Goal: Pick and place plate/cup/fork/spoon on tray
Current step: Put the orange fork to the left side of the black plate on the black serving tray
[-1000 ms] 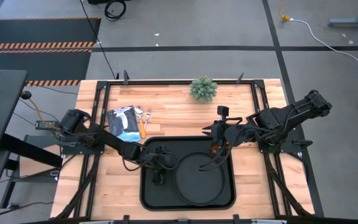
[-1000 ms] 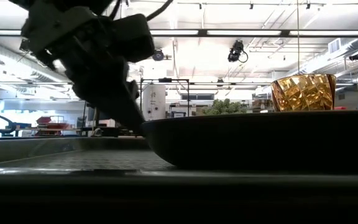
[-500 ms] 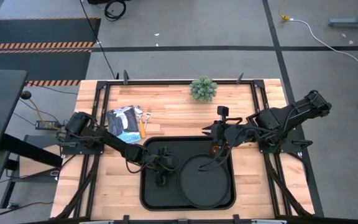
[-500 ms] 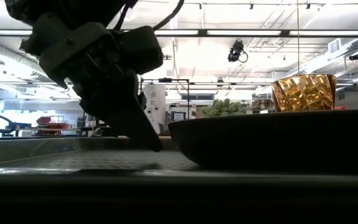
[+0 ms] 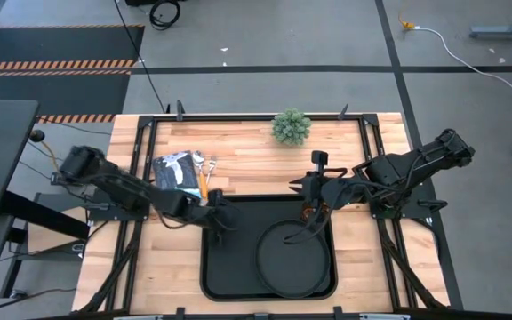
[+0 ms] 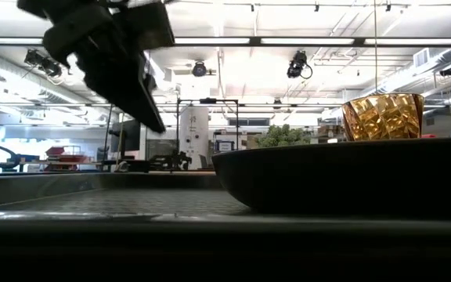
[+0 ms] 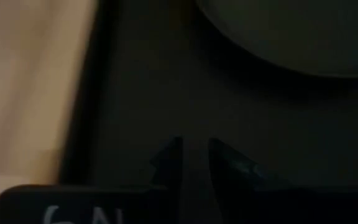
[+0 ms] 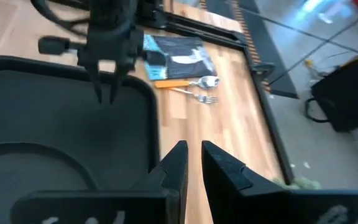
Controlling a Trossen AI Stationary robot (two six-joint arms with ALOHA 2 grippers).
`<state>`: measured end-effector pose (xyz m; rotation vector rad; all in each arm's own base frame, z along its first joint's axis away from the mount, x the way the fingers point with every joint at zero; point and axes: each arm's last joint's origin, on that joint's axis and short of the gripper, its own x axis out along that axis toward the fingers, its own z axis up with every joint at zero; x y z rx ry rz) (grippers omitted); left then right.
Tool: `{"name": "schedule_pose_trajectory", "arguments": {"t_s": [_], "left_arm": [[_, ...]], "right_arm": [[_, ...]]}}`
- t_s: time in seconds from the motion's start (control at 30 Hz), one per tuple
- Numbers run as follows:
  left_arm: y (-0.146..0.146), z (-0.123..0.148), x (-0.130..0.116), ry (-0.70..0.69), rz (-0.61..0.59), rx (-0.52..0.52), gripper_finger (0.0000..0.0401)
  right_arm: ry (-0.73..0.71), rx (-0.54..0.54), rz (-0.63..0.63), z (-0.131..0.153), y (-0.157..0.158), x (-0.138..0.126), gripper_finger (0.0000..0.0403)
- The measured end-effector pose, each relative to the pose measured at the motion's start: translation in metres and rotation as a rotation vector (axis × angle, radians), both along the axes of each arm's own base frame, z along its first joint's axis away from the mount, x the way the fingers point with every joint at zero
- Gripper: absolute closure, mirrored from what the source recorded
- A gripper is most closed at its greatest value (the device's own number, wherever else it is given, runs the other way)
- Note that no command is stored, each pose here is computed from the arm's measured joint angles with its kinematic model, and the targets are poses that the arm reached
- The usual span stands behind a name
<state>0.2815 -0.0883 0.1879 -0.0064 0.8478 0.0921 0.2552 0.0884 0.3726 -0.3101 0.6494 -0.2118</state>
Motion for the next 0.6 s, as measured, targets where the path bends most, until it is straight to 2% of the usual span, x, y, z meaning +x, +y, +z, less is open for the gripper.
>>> {"name": "schedule_pose_trajectory", "arguments": {"t_s": [0.17,0.43,0.6], "left_arm": [[0.018,0.017,-0.024,-0.031,0.053,0.097,0.0315],[0.054,0.015,-0.050,-0.049,0.219,0.077,0.0315],[0.065,0.013,-0.053,-0.048,0.324,0.111,0.0300]], "right_arm": [[-0.020,-0.042,-0.053,0.001,-0.002,0.000,0.0351],[-0.035,-0.043,-0.061,0.002,-0.002,0.001,0.0351],[-0.030,-0.045,-0.061,0.002,-0.002,0.000,0.0351]]}}
